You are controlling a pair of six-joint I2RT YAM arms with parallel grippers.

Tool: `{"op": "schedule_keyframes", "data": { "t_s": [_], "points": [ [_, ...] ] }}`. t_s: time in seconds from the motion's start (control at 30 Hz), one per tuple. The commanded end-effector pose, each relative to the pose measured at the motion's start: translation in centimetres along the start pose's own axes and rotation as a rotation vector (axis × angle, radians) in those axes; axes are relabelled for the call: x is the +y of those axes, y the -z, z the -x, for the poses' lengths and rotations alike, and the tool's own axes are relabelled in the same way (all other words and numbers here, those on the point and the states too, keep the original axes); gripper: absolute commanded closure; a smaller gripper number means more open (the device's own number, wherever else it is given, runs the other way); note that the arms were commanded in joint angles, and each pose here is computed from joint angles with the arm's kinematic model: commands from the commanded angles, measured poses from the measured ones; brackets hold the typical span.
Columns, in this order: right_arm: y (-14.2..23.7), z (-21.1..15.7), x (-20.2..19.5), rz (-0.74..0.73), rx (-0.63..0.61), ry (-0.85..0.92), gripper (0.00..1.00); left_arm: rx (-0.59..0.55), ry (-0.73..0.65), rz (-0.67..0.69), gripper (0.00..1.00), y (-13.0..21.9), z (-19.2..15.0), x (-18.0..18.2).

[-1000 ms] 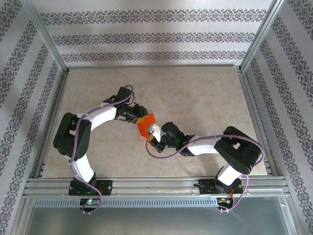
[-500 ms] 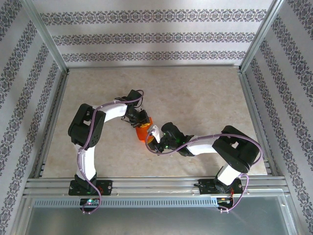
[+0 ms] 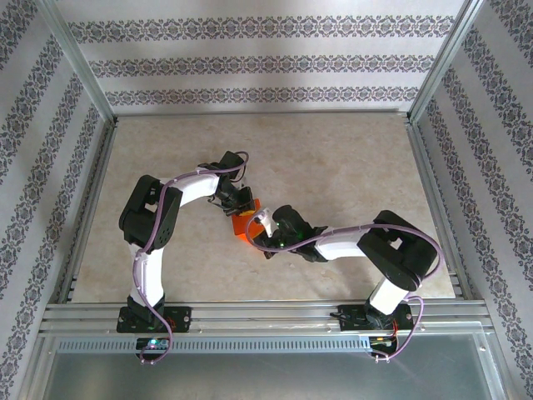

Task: Fold a paper plane with a square sheet of paper (pick it up from the middle)
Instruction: Third fold the triangle at the center of the table.

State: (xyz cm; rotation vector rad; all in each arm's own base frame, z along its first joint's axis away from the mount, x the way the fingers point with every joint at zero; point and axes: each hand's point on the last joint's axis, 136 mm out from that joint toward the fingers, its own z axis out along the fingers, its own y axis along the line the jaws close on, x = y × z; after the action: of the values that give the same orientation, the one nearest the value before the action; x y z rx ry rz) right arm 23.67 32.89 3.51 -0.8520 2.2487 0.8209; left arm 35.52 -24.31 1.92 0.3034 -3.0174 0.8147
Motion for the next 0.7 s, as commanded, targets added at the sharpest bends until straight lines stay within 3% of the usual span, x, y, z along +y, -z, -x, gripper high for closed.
{"op": "schedule_keyframes", "data": {
  "t_s": [0.0,0.67],
  "points": [
    [-0.3,0.1,-1.7,-0.083,0.017,-0.035,0.98,0.070,-0.008,0.090,0.88,-1.7,-1.7,2.0],
    [-0.5,0.1,-3.4,-0.166,0.037,-0.064,0.97,0.092,-0.028,0.087,0.90,-2.2,-2.1,1.8]
  ]
}}
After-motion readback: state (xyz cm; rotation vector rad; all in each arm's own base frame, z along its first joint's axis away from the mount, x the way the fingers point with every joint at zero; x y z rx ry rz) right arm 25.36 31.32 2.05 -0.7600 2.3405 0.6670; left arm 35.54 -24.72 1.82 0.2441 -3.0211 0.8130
